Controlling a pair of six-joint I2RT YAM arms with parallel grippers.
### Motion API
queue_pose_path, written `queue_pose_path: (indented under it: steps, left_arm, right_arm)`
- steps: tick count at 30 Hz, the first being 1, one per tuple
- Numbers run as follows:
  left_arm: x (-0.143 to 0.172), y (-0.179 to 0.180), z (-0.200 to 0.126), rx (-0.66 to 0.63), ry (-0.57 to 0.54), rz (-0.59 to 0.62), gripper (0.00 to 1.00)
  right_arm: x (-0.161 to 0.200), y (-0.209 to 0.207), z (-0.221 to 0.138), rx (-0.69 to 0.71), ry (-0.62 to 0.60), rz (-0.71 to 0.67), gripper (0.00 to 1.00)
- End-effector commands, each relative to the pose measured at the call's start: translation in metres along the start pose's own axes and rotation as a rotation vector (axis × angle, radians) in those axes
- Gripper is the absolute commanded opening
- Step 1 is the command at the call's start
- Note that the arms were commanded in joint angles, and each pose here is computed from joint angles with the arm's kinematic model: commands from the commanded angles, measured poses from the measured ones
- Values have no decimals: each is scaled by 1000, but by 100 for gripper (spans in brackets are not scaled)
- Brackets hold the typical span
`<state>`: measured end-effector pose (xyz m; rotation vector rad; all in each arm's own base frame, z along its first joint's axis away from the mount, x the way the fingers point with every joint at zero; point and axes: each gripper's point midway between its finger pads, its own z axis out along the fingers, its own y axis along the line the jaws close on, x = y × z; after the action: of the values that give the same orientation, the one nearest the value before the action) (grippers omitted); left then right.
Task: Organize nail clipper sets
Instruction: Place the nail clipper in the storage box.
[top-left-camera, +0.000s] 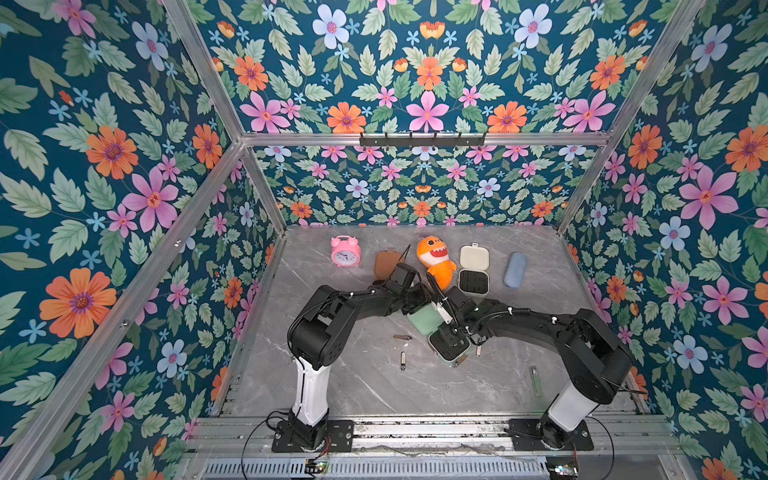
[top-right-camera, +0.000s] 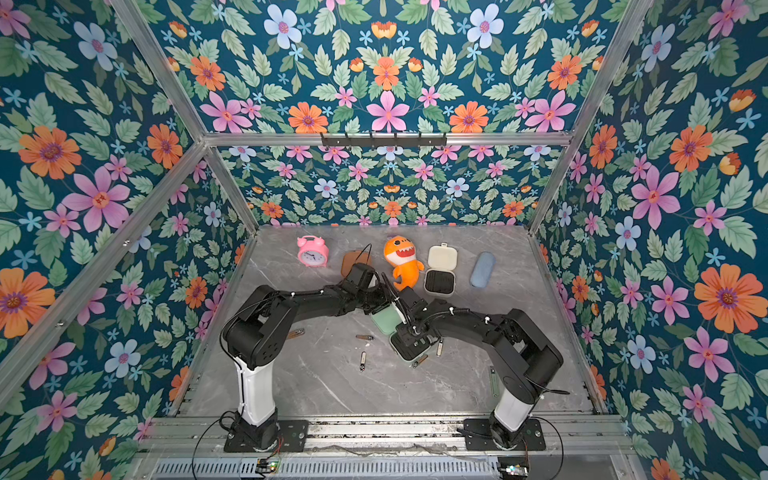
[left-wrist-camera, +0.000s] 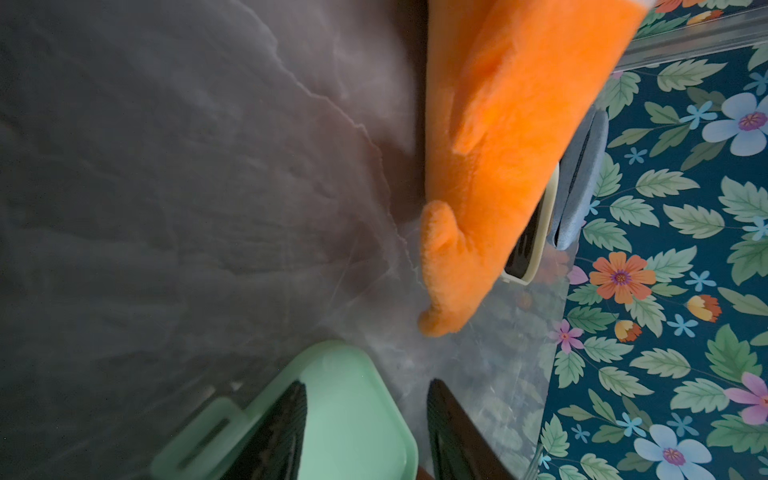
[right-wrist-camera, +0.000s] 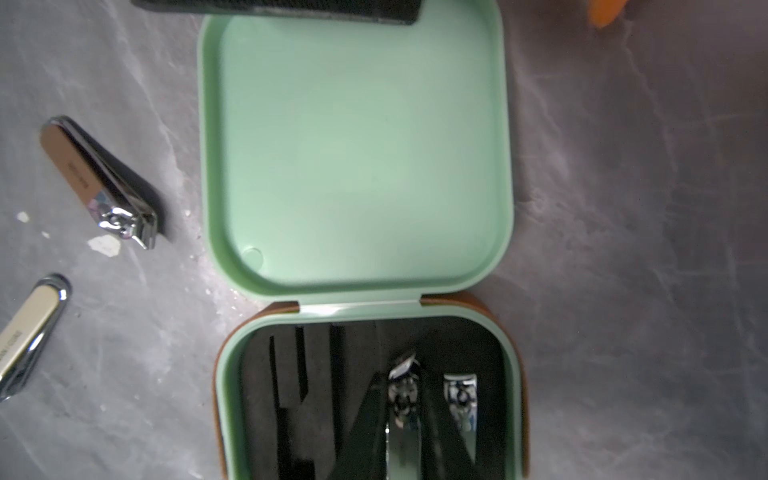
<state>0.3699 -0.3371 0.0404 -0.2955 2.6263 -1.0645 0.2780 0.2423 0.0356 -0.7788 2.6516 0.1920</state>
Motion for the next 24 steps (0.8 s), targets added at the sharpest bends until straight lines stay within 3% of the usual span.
queue_pose_path:
  steps: [1, 7, 24]
  left_arm:
    - [5, 27, 1, -100, 12, -14, 51]
    - [0, 29, 0, -108, 8, -8, 50]
    - [-2, 32, 1, -109, 14, -6, 50]
  right_arm:
    - [3, -7, -4, 35, 11, -13, 15]
    - [-1, -9, -14, 39, -16, -7, 16]
    - [3, -2, 8, -8, 14, -6, 15]
